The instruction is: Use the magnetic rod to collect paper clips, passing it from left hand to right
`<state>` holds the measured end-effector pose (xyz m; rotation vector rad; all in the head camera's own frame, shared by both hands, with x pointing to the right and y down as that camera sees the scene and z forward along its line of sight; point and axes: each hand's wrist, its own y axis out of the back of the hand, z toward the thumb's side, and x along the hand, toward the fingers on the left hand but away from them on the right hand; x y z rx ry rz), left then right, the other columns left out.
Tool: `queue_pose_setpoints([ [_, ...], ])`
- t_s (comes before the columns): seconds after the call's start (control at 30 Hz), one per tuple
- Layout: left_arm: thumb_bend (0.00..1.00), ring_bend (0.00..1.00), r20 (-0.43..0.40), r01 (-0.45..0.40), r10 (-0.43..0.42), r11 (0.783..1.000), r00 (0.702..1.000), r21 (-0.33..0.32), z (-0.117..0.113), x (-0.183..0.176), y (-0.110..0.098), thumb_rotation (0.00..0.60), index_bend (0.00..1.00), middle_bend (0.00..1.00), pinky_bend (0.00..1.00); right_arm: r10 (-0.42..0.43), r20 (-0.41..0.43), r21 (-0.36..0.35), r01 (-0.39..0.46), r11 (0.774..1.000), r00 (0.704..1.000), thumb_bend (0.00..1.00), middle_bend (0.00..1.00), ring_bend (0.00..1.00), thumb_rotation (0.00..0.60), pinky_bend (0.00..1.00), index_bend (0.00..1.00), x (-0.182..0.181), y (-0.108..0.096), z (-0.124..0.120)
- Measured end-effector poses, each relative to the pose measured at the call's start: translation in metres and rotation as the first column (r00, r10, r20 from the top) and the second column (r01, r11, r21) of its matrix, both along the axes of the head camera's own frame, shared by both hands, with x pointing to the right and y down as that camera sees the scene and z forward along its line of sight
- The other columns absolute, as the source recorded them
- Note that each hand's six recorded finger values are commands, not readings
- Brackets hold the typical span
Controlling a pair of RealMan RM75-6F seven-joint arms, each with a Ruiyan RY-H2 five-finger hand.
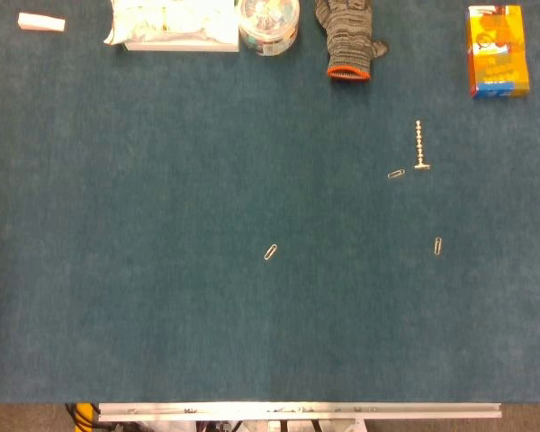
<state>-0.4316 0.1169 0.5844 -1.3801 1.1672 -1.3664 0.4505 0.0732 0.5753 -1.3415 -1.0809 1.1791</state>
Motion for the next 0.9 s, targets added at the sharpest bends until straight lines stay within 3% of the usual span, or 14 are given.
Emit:
queue_pose_setpoints([
  [0.9,0.09,0.01,-0.001,0.035,-0.035,0.999,0.999,0.015,-0.007,-0.009,0.005,0.6,0.6,0.15,0.17,-0.06,0.031,-0.026,0.061,0.998,0.998,0.19,0.06,0.0,0.6,0.1,0.24,-0.015,-0.002,0.001],
])
